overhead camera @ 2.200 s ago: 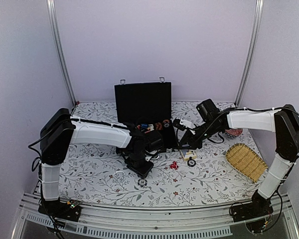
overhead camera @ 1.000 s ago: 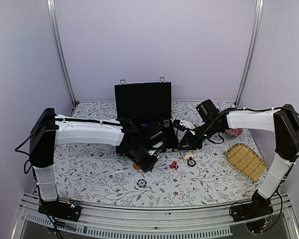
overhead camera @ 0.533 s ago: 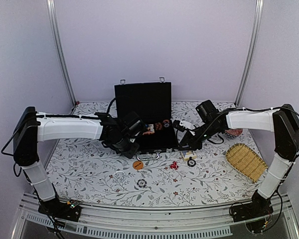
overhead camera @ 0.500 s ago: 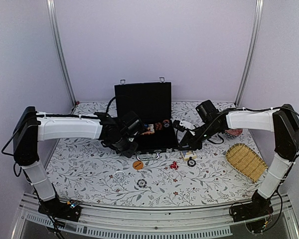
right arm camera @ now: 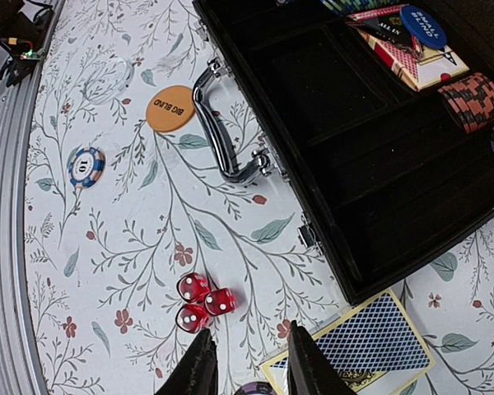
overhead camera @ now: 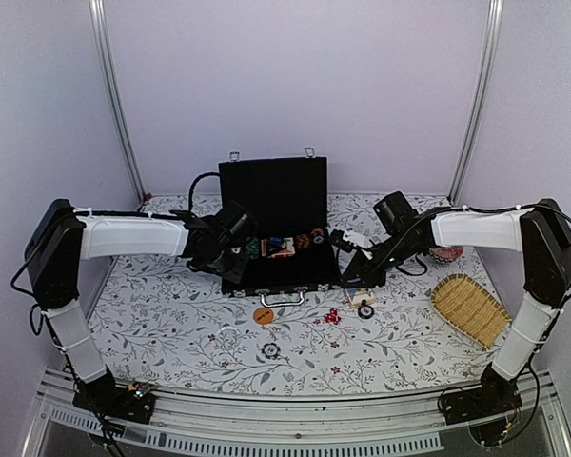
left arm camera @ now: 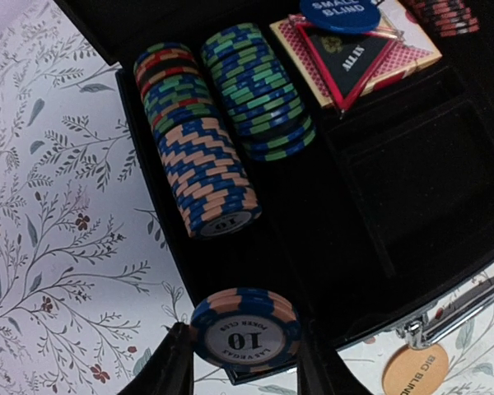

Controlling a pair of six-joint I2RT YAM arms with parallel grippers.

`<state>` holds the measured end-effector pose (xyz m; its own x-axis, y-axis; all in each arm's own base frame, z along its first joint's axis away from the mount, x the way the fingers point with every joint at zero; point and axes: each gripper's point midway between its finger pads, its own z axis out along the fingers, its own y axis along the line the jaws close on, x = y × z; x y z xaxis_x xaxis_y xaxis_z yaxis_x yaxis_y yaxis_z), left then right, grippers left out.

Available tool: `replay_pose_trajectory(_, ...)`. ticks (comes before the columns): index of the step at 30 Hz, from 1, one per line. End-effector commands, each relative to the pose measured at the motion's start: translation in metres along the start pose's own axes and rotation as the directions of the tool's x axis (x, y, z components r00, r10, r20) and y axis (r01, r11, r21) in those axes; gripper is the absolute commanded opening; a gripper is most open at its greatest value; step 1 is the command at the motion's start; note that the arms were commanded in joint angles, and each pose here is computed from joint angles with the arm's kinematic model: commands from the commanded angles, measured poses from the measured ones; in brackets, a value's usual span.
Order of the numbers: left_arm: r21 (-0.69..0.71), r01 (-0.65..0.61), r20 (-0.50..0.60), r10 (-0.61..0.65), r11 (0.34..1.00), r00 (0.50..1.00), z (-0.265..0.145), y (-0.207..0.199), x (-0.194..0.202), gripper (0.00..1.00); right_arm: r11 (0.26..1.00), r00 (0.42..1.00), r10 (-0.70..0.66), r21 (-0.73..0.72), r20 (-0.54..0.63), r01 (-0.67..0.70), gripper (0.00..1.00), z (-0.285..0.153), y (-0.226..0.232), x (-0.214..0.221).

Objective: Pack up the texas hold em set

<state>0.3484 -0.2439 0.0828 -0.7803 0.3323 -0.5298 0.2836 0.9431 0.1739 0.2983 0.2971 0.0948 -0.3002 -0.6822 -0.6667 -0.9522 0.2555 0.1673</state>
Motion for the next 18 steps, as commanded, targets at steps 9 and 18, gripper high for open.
replay_pose_trajectory(9,-0.024,0.021,-0.002,-0.021,0.999,1.0,0.041,0.007,0.001,0.36,0.999,1.0,0.021,-0.037,-0.006,-0.021,0.31,0.005,0.003,0.002)
replay_pose_trajectory(18,-0.048,0.019,-0.007,-0.019,0.999,1.0,0.054,0.013,0.001,0.37,0.999,1.0,0.021,-0.036,-0.012,-0.022,0.31,0.006,0.002,0.004)
